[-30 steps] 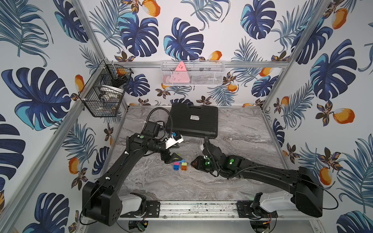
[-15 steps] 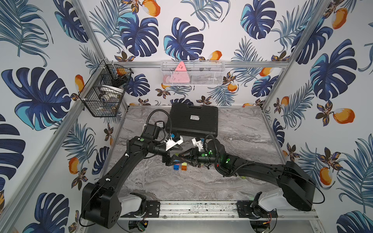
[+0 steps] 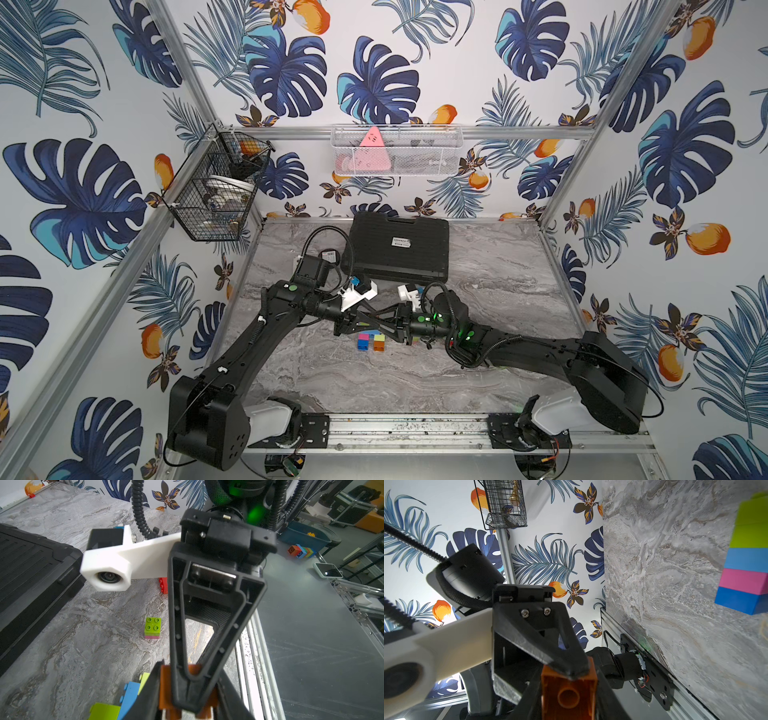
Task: Assemble the letter h with lego
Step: Place the lego brick at the center of the board.
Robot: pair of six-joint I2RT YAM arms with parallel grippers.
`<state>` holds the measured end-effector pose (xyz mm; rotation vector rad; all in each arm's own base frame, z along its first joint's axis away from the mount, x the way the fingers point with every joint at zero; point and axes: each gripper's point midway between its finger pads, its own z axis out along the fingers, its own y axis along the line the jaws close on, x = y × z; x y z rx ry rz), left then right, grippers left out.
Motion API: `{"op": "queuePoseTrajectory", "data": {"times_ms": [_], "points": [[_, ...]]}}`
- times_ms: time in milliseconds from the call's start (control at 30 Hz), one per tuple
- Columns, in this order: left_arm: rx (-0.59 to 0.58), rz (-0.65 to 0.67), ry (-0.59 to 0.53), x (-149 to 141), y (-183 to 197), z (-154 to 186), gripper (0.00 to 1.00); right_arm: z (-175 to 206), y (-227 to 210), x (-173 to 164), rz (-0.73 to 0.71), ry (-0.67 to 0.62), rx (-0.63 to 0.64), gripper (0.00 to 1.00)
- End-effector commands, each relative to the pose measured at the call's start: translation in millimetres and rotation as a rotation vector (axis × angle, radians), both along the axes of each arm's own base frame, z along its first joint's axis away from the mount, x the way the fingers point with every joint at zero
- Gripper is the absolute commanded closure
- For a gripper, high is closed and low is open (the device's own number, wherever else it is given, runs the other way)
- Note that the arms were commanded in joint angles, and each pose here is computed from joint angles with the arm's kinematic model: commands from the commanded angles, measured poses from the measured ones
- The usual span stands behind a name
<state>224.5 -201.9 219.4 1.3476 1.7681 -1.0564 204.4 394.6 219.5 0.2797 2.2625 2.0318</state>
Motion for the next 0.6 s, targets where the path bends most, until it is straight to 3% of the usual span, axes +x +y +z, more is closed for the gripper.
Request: {"op": "queuePoseTrajectory", "data": {"times_ms": [0,167,300,400,567], "points": [[-0.006,-0.005,0.008,-3,1,3,0.70,10,-1,0,0.000,-0.024,0.054,0.66],[0.004,0.002,0.014,-1,2,0,0.87,2,-4,0,-0.007,-0.012,0.051,0.62],[0.033,0.032,0.022,6,3,-8,0.86,-5,-11,1,-0.022,-0.002,0.042,0.48],[0.082,0.075,0.024,15,6,-20,0.84,-31,-37,11,-0.083,0.016,-0.072,0.46],[0.258,0.099,-0.028,18,-2,-57,0.83,-84,-139,36,-0.278,0.066,-0.482,0.44]]}}
